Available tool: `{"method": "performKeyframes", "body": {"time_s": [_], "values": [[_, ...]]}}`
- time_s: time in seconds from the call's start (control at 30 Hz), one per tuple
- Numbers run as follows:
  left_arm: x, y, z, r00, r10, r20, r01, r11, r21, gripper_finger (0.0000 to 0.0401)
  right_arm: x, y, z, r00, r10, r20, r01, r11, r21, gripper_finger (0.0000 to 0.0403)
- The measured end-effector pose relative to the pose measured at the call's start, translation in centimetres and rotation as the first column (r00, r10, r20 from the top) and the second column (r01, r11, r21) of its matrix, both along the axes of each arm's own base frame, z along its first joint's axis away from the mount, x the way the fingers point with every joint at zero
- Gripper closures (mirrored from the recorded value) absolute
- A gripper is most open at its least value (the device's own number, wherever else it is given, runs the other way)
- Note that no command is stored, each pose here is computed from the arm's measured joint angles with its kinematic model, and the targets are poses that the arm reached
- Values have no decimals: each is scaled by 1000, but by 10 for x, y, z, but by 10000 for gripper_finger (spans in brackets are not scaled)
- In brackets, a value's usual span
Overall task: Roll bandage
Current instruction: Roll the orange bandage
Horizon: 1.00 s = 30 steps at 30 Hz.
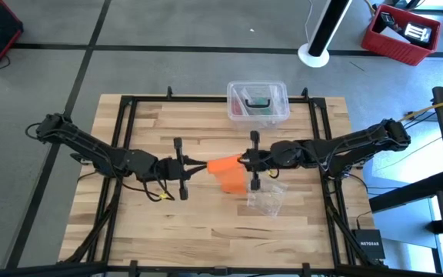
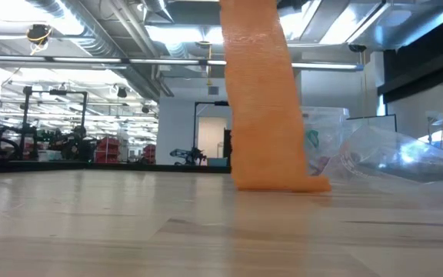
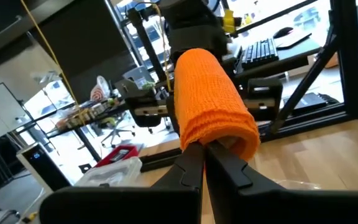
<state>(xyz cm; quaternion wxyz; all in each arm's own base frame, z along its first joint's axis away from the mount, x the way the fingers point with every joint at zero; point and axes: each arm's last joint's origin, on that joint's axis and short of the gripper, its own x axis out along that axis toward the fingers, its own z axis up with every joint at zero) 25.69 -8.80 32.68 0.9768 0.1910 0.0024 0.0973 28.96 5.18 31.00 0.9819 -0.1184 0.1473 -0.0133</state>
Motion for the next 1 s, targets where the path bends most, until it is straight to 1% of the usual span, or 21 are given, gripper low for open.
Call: {"method": "performKeyframes", "body": {"time_s": [0.1,0.17,0.23,0.4,0.53,0.67,0.8,0.93,1.0], "values": [[0,0,-1,1000,0,-10,0,1000,0,401,0,-4,0,998,-61,3,61,995,85,381],[0,0,-1,1000,0,-14,0,1000,2,401,-1,-5,-1,997,-78,-16,80,987,139,352],[0,-1,-1,1000,-2,-13,2,1000,2,401,-2,-6,-2,996,-88,-32,92,982,167,314],[-1,0,0,1000,6,-9,-6,1000,1,401,-8,-6,-2,994,-84,-69,94,982,164,217],[-2,0,0,1000,6,-7,-6,1000,-1,401,-25,-9,4,989,-92,-114,110,979,169,167],[-2,0,0,1000,7,-13,-7,1000,0,401,-50,-14,18,988,-92,-121,112,980,168,142],[-1,1,-3,999,8,-37,-8,1000,-9,401,-70,-17,35,995,-90,-47,97,977,190,137],[-2,1,-5,998,7,-54,-8,1000,-13,401,-71,-17,47,997,-51,53,38,974,222,137],[-2,1,-5,998,6,-55,-7,1000,-13,401,-65,-15,48,996,-30,86,11,978,210,137]]}}
